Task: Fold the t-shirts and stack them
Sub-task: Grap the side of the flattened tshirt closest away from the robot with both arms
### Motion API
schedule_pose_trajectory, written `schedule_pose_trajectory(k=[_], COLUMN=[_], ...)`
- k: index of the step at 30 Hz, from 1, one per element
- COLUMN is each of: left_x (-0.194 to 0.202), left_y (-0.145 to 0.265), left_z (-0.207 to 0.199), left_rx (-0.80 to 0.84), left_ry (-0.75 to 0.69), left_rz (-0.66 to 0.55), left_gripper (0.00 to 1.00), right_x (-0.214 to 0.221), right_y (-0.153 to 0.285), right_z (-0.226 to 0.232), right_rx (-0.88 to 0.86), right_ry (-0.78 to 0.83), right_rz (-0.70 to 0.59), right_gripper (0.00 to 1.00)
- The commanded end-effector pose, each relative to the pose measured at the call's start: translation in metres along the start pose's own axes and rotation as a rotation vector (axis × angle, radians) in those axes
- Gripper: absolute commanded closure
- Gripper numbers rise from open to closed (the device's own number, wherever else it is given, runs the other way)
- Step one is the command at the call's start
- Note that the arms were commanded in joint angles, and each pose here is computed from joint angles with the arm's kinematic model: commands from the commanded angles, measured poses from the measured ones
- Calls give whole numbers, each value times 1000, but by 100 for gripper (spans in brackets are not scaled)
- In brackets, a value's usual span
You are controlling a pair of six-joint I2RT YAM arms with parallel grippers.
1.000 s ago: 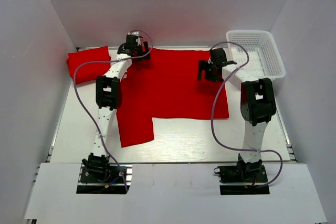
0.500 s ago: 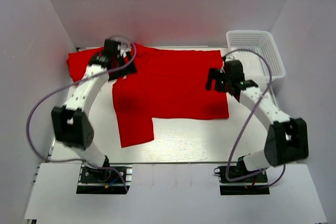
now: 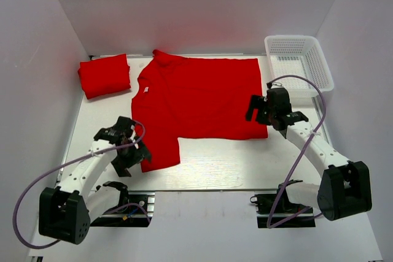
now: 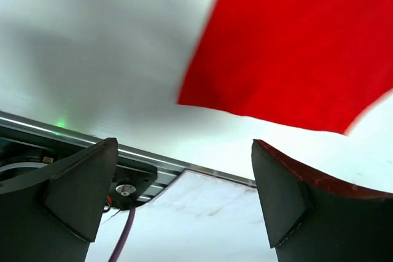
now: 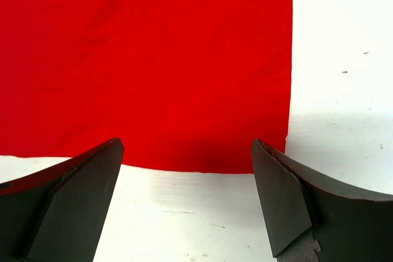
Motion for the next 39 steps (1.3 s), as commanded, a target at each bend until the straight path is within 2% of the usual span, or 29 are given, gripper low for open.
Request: schedule_pose_trajectory(k=[1,6,9,15,19,26,27,34,37,38,39], left_x=[7,-8,-12,-3,2,5,5,0,-1,-1,-3], left_y=[-14,-19,-24,-37,-44,-57,-58,-60,-62,-62,-62], left_z=[-1,-15,-13,-1,3,4,4,0,0,0,-1], left_rx=[28,105,86,27,6,4,-2,27,14,14,12], left_ry=[75,72,74,76,76,65,54,34,34,25,25], left_rz=[3,-67,-91,-75,-50,-28,-21,-43,-41,-41,-39], left_gripper=[0,1,8,13,21,50,58,63,79,97,100], right_x=[-3,-7,-7,-7,-7,-4,-1,6,9,11,12], right_y=[0,-2,-4,-4,-5,-5,-5,-3,-1,-1,-1], right_z=[1,4,4,4,1,-2,-4,-12,-14,-15,-17], right_rx=[-21,-24,-20,-9,12,35,42,85,93,102,114], right_ry=[-15,-7,-6,-5,-10,-20,-20,-25,-32,-30,-35], right_rz=[-16,-16,-10,2,6,11,21,30,29,32,30], right_gripper=[10,10,10,10,10,10,10,10,10,10,10])
Point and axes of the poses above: each gripper's point midway between its finger pads, its own y axis back along the fingers, its own z axis along the line the jaws close on, x = y × z, the point moved 6 cm from there along y, back along the fingers, and after that the axes turned 8 degrees about -y, right-handed, at the moved point
